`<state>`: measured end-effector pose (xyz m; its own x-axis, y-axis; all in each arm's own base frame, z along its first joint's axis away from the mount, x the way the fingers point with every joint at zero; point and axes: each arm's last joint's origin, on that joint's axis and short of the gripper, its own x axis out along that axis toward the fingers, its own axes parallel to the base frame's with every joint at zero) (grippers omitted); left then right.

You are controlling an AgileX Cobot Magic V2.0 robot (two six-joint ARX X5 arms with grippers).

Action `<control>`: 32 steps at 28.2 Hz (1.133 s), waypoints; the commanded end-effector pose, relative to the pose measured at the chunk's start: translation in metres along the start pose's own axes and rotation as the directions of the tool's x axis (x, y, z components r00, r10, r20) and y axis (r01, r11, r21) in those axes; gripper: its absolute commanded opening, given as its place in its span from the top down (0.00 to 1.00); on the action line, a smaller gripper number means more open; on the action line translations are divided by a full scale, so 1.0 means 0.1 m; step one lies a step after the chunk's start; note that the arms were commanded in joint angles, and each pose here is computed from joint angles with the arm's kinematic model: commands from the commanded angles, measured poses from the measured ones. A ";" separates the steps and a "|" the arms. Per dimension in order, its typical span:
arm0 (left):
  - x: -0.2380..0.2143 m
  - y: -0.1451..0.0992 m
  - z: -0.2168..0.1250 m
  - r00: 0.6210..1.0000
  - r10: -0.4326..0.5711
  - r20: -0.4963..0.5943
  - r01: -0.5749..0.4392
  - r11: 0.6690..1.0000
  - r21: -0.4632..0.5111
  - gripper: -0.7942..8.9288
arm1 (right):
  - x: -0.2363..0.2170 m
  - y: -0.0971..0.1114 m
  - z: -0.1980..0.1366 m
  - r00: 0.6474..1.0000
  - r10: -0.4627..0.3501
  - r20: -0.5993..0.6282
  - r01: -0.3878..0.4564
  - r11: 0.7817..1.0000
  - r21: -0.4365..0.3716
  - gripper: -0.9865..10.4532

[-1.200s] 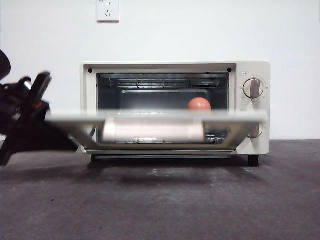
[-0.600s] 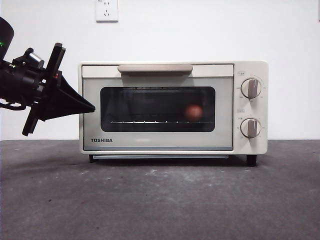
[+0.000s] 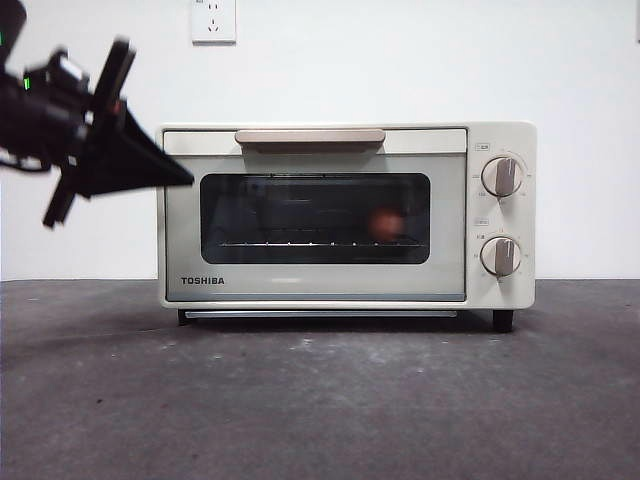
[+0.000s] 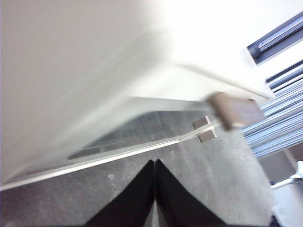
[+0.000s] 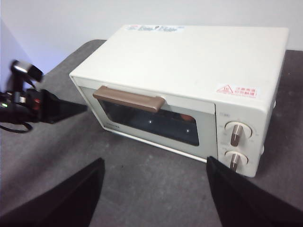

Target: Eggoven

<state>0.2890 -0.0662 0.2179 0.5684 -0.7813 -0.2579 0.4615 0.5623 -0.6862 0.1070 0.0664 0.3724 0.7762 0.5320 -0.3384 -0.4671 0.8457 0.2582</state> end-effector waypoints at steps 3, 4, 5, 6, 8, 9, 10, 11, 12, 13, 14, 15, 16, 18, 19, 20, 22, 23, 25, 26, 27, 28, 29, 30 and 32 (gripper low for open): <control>-0.18 -0.39 -0.02 0.994 0.114 0.003 -0.113 0.983 0.148 0.91 | 0.01 0.01 0.00 0.999 -0.010 -0.042 0.009 1.000 -0.024 0.61; -0.22 -0.47 -0.04 0.990 0.140 0.002 -0.138 0.976 0.168 0.91 | 0.02 0.00 -0.01 0.998 -0.014 -0.057 0.012 0.999 -0.032 0.61; -0.26 -0.54 -0.06 0.987 0.159 0.001 -0.157 0.970 0.184 0.91 | 0.02 0.00 -0.02 0.998 -0.019 -0.068 0.017 0.999 -0.036 0.61; -0.31 -0.62 -0.09 0.984 0.180 0.004 -0.177 0.963 0.205 0.91 | 0.04 -0.01 -0.03 0.997 -0.024 -0.078 0.020 0.999 -0.042 0.62; -0.41 -0.77 -0.13 0.976 0.215 0.016 -0.213 0.948 0.237 0.91 | 0.04 -0.01 -0.04 0.996 -0.026 -0.084 0.021 0.998 -0.060 0.64; -0.46 -0.84 -0.16 0.972 0.232 0.028 -0.232 0.940 0.250 0.91 | 0.05 -0.01 -0.05 0.996 -0.024 -0.082 0.019 0.998 -0.062 0.64; -0.51 -0.91 -0.18 0.968 0.246 0.039 -0.248 0.933 0.262 0.91 | 0.07 -0.02 -0.06 0.997 -0.023 -0.080 0.018 0.998 -0.063 0.64; -0.56 -0.96 -0.20 0.965 0.258 0.052 -0.262 0.926 0.271 0.91 | 0.09 -0.02 -0.08 0.997 -0.019 -0.080 0.014 0.998 -0.063 0.64; -0.61 -1.02 -0.22 0.961 0.270 0.067 -0.278 0.919 0.278 0.91 | 0.13 -0.03 -0.11 0.997 -0.019 -0.081 0.014 0.998 -0.063 0.65; -0.66 -1.08 -0.24 0.957 0.280 0.080 -0.291 0.913 0.285 0.91 | 0.16 -0.04 -0.15 0.996 -0.019 -0.082 0.014 0.998 -0.063 0.65; -0.70 -1.12 -0.26 0.954 0.285 0.089 -0.299 0.909 0.292 0.91 | 0.19 -0.05 -0.19 0.997 -0.019 -0.079 0.014 0.998 -0.063 0.65; -0.75 -1.16 -0.29 0.952 0.290 0.095 -0.305 0.903 0.303 0.91 | 0.22 -0.07 -0.25 0.997 -0.017 -0.074 0.012 0.998 -0.063 0.65; -0.80 -1.20 -0.31 0.950 0.297 0.101 -0.314 0.897 0.311 0.91 | 0.26 -0.09 -0.31 0.998 -0.014 -0.067 0.010 0.998 -0.063 0.67; -0.87 -1.25 -0.35 0.944 0.312 0.104 -0.329 0.889 0.318 0.91 | 0.32 -0.12 -0.44 0.999 0.001 -0.052 -0.005 0.998 -0.063 0.70; -0.90 -1.27 -0.37 0.942 0.318 0.104 -0.335 0.887 0.319 0.91 | 0.36 -0.14 -0.51 0.999 0.014 -0.039 -0.016 0.998 -0.063 0.72; -0.93 -1.29 -0.39 0.941 0.322 0.104 -0.338 0.885 0.321 0.91 | 0.39 -0.16 -0.57 0.999 0.027 -0.024 -0.028 0.998 -0.062 0.74; -0.98 -1.31 -0.41 0.941 0.321 0.104 -0.337 0.884 0.324 0.91 | 0.44 -0.18 -0.66 0.999 0.043 0.012 -0.042 0.997 -0.062 0.79; -0.99 -1.32 -0.42 0.942 0.318 0.105 -0.335 0.884 0.326 0.91 | 0.46 -0.19 -0.70 0.998 0.049 0.029 -0.047 0.997 -0.064 0.82; -1.02 -1.34 -0.42 0.943 0.312 0.114 -0.332 0.882 0.335 0.91 | 0.49 -0.21 -0.76 0.996 0.059 0.062 -0.055 0.996 -0.070 0.90; -1.02 -1.34 -0.42 0.944 0.310 0.117 -0.331 0.881 0.339 0.91 | 0.50 -0.22 -0.78 0.995 0.062 0.072 -0.056 0.996 -0.076 0.91; -1.03 -1.34 -0.42 0.944 0.310 0.117 -0.331 0.879 0.342 0.91 | 0.50 -0.22 -0.80 0.995 0.063 0.077 -0.057 0.995 -0.078 0.91; -1.03 -1.34 -0.42 0.944 0.310 0.117 -0.331 0.880 0.342 0.91 | 0.51 -0.22 -0.81 0.995 0.062 0.074 -0.056 0.995 -0.079 0.91; -1.03 -1.34 -0.42 0.944 0.309 0.117 -0.331 0.880 0.342 0.91 | 0.51 -0.22 -0.81 0.995 0.062 0.073 -0.056 0.995 -0.080 0.91; -1.03 -1.34 -0.42 0.944 0.309 0.117 -0.331 0.880 0.342 0.91 | 0.51 -0.22 -0.81 0.995 0.061 0.074 -0.055 0.995 -0.080 0.91; -1.03 -1.34 -0.42 0.944 0.309 0.117 -0.331 0.880 0.342 0.91 | 0.51 -0.23 -0.81 0.996 0.046 0.078 -0.039 0.996 -0.077 0.91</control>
<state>0.1395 -0.0718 0.3012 0.7499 -0.5281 -0.3984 0.4353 0.8474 -0.3038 0.1226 0.0766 0.2748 0.7816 0.5641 -0.2661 -0.5236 0.8253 0.2117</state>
